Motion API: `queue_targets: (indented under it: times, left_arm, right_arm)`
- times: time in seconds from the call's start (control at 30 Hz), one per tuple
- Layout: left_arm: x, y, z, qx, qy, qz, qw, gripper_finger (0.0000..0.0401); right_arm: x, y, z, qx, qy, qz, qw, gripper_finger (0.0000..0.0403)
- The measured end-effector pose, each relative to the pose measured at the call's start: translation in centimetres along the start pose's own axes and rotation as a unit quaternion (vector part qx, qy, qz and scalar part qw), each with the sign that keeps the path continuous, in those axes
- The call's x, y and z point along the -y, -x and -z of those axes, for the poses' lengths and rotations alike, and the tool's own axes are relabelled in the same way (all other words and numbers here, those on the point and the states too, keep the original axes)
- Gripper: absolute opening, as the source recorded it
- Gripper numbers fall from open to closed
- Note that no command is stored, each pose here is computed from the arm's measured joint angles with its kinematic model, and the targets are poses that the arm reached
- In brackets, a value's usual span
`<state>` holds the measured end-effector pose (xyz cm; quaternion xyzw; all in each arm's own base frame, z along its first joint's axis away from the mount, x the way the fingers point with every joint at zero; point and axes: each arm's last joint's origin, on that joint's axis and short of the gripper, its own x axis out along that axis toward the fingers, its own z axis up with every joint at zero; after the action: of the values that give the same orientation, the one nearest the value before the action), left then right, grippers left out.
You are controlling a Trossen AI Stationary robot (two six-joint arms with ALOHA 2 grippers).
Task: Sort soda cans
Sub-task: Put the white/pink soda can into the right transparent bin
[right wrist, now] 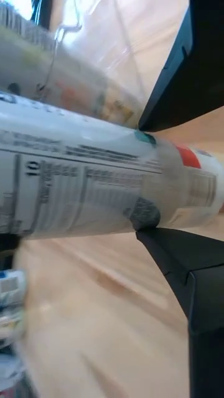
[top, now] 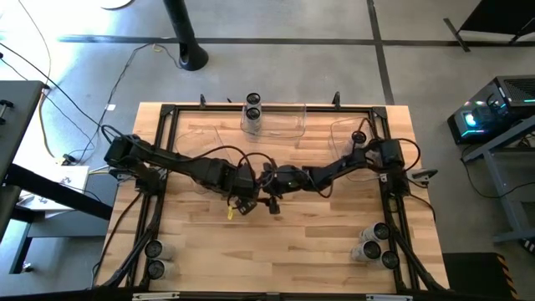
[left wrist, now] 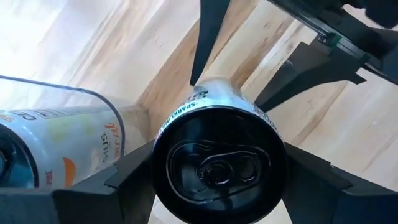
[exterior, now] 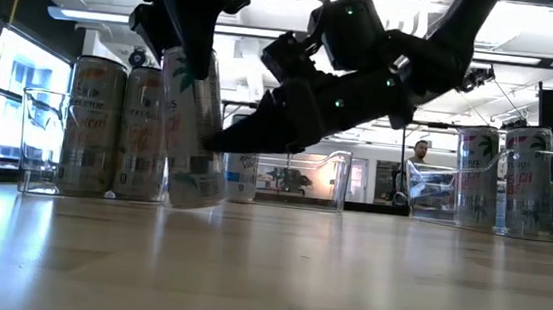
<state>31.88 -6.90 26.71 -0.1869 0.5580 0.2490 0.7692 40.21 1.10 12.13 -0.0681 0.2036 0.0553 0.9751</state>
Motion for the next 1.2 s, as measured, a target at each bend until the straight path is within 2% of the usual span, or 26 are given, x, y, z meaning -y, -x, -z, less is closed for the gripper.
queue_targets:
  times: [0.3, 0.6, 0.87, 1.2]
  left_arm:
    - [0.0, 0.0, -0.1, 0.004, -0.007, 0.0, 1.0, 0.0269]
    - [0.0, 0.1, -0.1, -0.006, -0.016, 0.008, 1.0, 0.0269]
    - [-0.5, -0.2, -0.9, -0.03, -0.009, 0.042, 0.999, 0.0276]
    - [-0.5, -0.2, -1.3, -0.01, -0.006, 0.047, 0.999, 0.03]
  right_arm:
    - [0.2, 1.5, -0.8, -0.058, 0.022, 0.024, 0.998, 0.0259]
    - [0.3, 1.9, -0.7, -0.08, 0.028, 0.037, 0.996, 0.0258]
    - [0.2, 1.9, -0.7, -0.081, 0.027, 0.034, 0.996, 0.0258]
    - [0.2, 1.9, -0.8, -0.077, 0.025, 0.03, 0.996, 0.0258]
